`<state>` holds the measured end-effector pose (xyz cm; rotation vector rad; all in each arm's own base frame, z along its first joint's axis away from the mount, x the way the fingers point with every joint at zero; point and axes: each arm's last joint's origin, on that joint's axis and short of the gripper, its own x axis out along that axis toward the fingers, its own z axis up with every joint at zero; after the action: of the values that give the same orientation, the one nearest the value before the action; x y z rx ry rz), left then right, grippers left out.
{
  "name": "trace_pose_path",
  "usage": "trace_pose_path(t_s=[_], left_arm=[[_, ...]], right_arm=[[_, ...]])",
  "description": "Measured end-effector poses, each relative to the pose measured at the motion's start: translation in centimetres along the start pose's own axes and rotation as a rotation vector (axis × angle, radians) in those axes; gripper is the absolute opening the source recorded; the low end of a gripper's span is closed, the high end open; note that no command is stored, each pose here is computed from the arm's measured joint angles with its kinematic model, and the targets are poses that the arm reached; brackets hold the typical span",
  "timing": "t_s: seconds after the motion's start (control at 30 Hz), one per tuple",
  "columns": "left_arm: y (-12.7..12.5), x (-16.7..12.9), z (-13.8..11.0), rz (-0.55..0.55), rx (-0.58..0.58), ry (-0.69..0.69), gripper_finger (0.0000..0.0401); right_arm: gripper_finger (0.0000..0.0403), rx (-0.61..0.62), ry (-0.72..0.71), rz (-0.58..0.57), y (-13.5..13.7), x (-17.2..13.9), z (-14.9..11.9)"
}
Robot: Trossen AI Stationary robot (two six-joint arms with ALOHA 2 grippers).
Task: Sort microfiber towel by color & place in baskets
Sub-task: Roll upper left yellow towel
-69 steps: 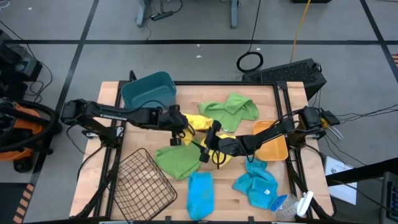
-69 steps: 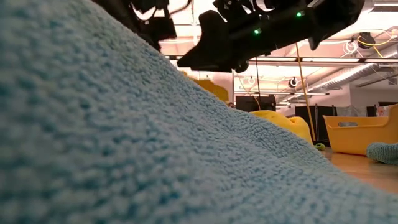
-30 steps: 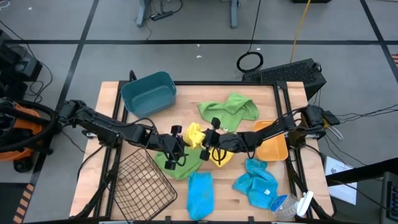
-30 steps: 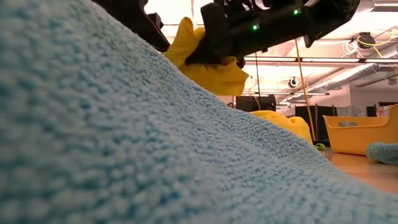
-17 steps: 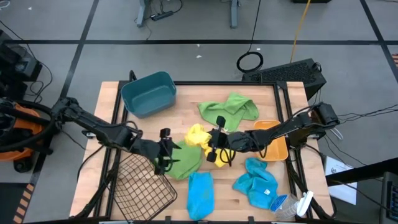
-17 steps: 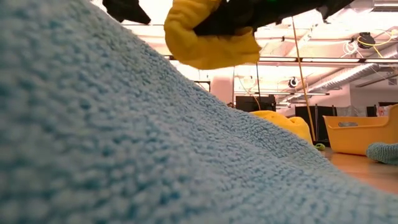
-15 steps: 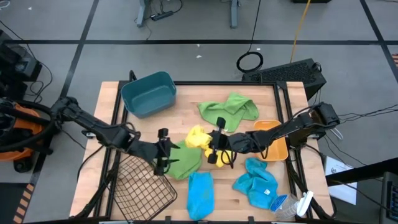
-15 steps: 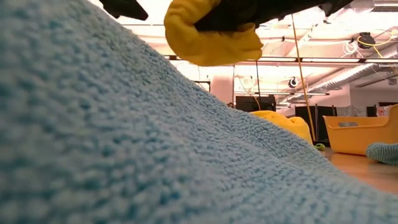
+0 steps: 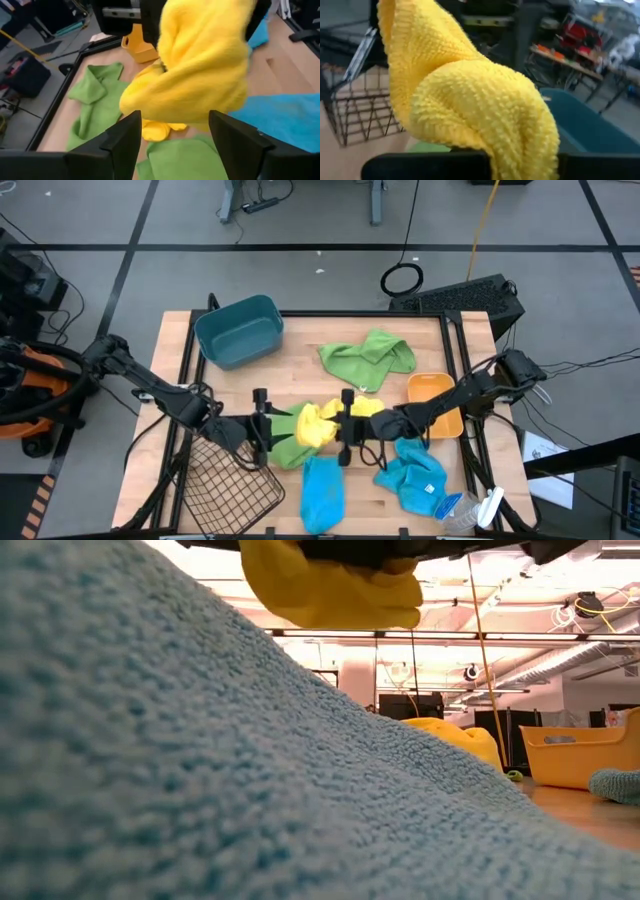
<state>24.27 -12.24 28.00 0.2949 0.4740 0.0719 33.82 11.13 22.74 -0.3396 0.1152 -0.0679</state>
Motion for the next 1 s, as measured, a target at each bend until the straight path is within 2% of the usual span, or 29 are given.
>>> trace_pose_path(t_s=[0.17, 0.3, 0.4, 0.5, 0.63, 0.87, 1.0], left_arm=[[-0.2, 0.2, 0.7, -0.018, -0.025, -0.069, 0.0238], [-0.9, 0.5, 1.4, -0.192, -0.040, -0.142, 0.0238], [-2.0, 1.6, 1.2, -0.305, 0.008, -0.154, 0.0238], [-2.6, 2.4, 1.2, -0.296, 0.055, -0.185, 0.0238], [-2.3, 2.6, 2.1, -0.176, 0.086, -0.223, 0.0238], [-2.6, 2.8, 2.0, -0.233, 0.091, -0.219, 0.0238], [-2.9, 4.2, 1.1, -0.143, 0.114, -0.160, 0.0238]], right_arm=[[0.0025, -0.191, 0.003, 0.059, 2.0, -0.9, 0.3], [0.0028, -0.284, -0.026, 0.085, 2.9, -1.5, 0.7], [0.0027, -0.343, -0.040, 0.088, 3.2, -1.7, 0.9], [0.0028, -0.368, -0.043, 0.091, 3.3, -1.7, 0.9], [0.0029, -0.362, -0.043, 0.090, 3.3, -1.7, 0.9], [0.0029, -0.366, -0.044, 0.090, 3.3, -1.7, 0.9], [0.0029, -0.364, -0.046, 0.089, 3.3, -1.7, 0.9]])
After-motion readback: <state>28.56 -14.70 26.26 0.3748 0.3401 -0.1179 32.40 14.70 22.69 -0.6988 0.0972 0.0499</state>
